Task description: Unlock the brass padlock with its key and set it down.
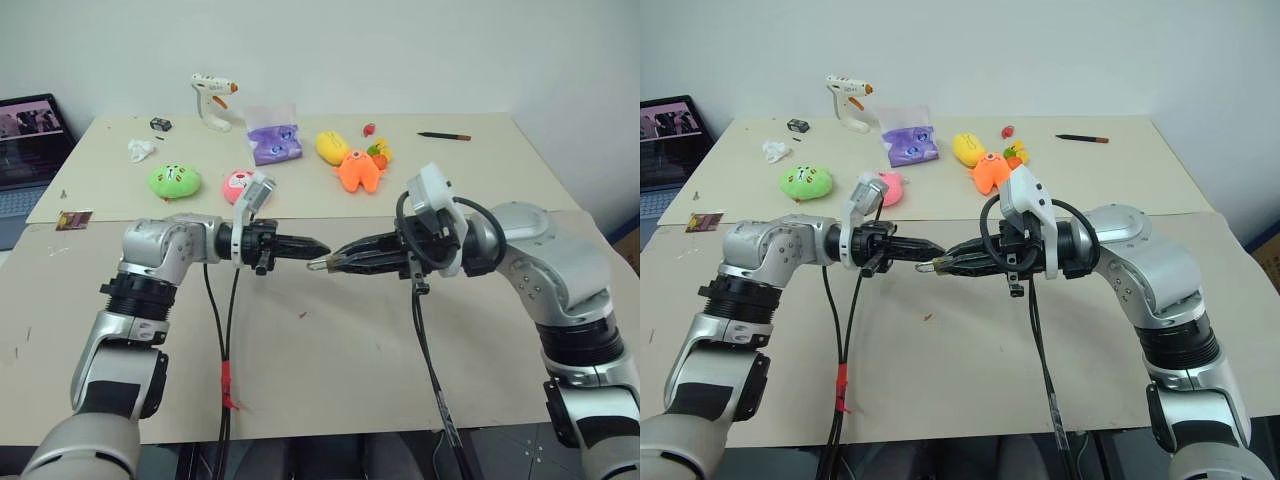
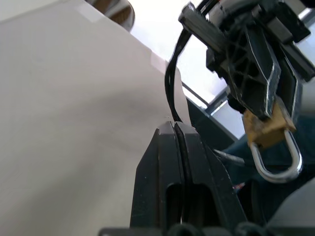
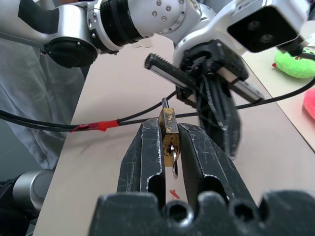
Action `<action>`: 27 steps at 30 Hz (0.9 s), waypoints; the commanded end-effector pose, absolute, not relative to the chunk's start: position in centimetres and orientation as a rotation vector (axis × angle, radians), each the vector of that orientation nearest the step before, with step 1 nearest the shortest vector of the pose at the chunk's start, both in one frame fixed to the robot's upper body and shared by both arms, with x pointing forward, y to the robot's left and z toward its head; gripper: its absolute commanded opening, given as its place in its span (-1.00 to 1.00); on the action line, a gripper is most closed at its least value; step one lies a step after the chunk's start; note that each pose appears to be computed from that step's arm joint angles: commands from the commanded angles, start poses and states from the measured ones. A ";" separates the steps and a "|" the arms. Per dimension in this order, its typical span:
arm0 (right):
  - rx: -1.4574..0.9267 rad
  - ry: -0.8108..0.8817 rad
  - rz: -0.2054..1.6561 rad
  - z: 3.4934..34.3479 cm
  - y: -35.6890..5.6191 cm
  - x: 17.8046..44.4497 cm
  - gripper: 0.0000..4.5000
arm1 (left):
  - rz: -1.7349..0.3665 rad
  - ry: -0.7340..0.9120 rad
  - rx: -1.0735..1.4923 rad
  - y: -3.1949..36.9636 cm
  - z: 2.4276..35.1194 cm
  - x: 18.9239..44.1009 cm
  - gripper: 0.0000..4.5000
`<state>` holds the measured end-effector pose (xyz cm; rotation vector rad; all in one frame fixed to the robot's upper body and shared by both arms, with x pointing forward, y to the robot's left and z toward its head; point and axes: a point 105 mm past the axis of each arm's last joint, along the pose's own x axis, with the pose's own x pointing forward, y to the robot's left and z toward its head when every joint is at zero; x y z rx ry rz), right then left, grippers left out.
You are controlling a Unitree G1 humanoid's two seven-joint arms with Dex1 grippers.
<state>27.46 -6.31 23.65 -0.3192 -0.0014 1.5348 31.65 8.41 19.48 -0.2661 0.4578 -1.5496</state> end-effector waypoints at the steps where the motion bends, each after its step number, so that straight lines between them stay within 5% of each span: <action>1: -0.354 -0.070 1.519 25.1 -6.5 27.5 -0.92 | -1.617 0.460 -0.242 8.3 20.4 30.2 -0.98; 27: -0.386 -0.079 1.464 24.4 -7.1 29.6 -0.92 | -1.650 0.438 -0.257 7.9 21.8 29.3 -0.98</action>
